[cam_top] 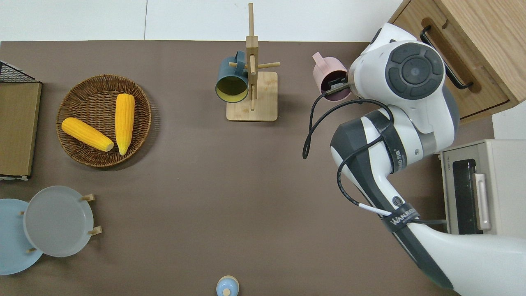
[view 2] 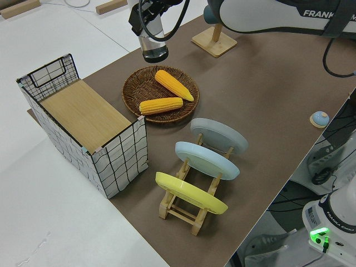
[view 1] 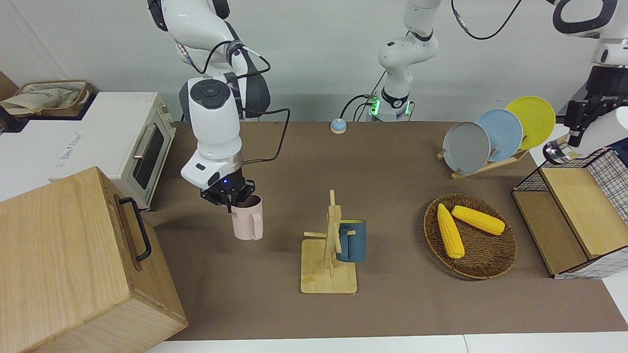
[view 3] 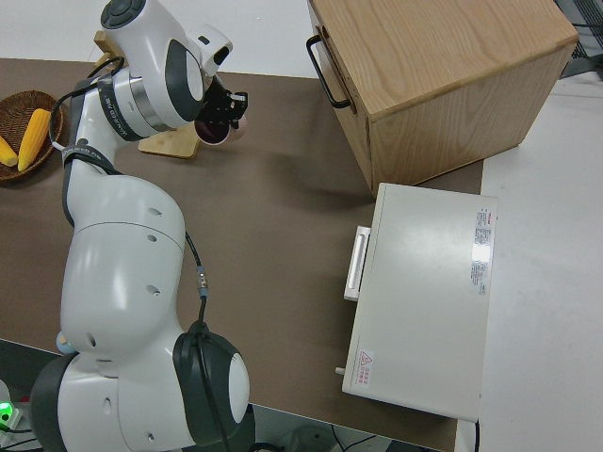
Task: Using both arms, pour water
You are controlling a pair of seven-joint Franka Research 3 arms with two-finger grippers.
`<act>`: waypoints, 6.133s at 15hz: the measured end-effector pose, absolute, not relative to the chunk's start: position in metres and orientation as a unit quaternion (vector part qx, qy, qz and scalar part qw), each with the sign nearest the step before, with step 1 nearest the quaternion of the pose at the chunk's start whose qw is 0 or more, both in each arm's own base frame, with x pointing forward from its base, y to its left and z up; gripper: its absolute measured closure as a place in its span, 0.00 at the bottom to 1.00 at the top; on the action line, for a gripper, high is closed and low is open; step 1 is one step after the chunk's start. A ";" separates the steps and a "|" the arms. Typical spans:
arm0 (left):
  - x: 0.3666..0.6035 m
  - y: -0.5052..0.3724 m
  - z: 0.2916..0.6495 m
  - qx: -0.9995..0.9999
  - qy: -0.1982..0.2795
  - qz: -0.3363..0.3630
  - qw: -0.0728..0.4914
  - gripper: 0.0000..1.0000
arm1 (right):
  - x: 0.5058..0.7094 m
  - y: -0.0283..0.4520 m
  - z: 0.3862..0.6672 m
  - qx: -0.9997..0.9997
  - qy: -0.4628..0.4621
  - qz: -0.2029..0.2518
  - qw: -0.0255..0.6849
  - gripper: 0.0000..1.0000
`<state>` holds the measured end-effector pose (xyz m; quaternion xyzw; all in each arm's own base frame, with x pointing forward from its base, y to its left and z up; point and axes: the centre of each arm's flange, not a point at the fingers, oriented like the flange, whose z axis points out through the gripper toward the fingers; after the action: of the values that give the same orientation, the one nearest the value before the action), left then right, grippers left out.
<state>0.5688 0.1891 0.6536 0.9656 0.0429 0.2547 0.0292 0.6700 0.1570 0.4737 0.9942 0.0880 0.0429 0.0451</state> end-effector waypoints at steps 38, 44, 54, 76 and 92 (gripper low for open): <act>0.455 -0.031 0.513 0.988 -0.024 0.135 0.067 0.37 | 0.552 0.492 0.376 0.977 -0.132 -0.090 -0.142 0.13; 0.456 -0.032 0.512 0.988 -0.024 0.134 0.067 0.37 | 0.549 0.459 0.471 0.977 -0.149 -0.072 -0.136 0.00; 0.452 -0.090 0.497 0.986 -0.066 0.113 0.108 0.37 | 0.584 0.256 0.573 0.992 -0.121 -0.030 -0.029 0.00; 0.418 -0.160 0.410 0.986 -0.134 0.042 0.086 0.37 | 0.582 0.019 0.610 0.998 -0.057 -0.008 -0.013 0.00; 0.454 -0.173 0.411 0.984 -0.147 -0.089 0.040 0.37 | 0.576 0.038 0.654 0.998 -0.040 0.037 -0.019 0.00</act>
<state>0.4537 -0.1726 0.4111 0.9843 -0.1470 -0.0893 0.0397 0.5764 0.0381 0.6542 0.9983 -0.0404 0.0371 -0.0189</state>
